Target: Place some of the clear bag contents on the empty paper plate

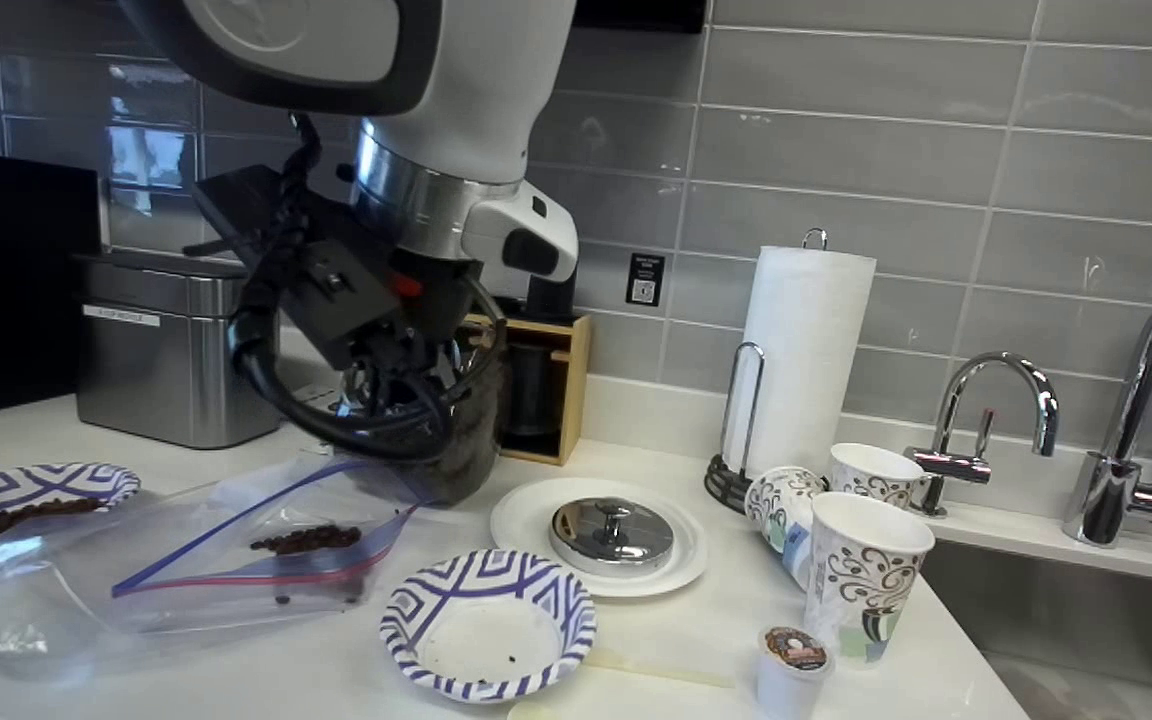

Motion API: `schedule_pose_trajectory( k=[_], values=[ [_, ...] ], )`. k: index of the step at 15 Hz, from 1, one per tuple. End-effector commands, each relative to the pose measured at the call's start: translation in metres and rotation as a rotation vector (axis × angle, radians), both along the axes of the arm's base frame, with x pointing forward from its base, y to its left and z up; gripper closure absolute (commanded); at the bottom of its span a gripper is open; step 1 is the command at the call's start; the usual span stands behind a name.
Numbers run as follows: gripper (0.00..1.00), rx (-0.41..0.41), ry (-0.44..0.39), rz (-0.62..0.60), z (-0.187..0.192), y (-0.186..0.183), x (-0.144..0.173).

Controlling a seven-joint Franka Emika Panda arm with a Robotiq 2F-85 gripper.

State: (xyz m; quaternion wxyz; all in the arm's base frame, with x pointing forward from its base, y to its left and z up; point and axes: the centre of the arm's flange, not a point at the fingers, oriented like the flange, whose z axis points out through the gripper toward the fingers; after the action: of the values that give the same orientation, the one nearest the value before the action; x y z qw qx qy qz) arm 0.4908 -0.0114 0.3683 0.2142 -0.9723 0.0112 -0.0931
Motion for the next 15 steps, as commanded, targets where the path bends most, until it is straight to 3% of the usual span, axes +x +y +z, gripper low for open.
schedule_pose_trajectory(
  k=[1,8,15],
  values=[
    [0.99,-0.078,0.014,0.044,0.017,-0.022,-0.028],
    [0.99,-0.338,-0.042,0.098,0.017,-0.049,-0.025],
    [0.99,-0.401,-0.065,0.112,0.005,-0.052,-0.02]
  ],
)
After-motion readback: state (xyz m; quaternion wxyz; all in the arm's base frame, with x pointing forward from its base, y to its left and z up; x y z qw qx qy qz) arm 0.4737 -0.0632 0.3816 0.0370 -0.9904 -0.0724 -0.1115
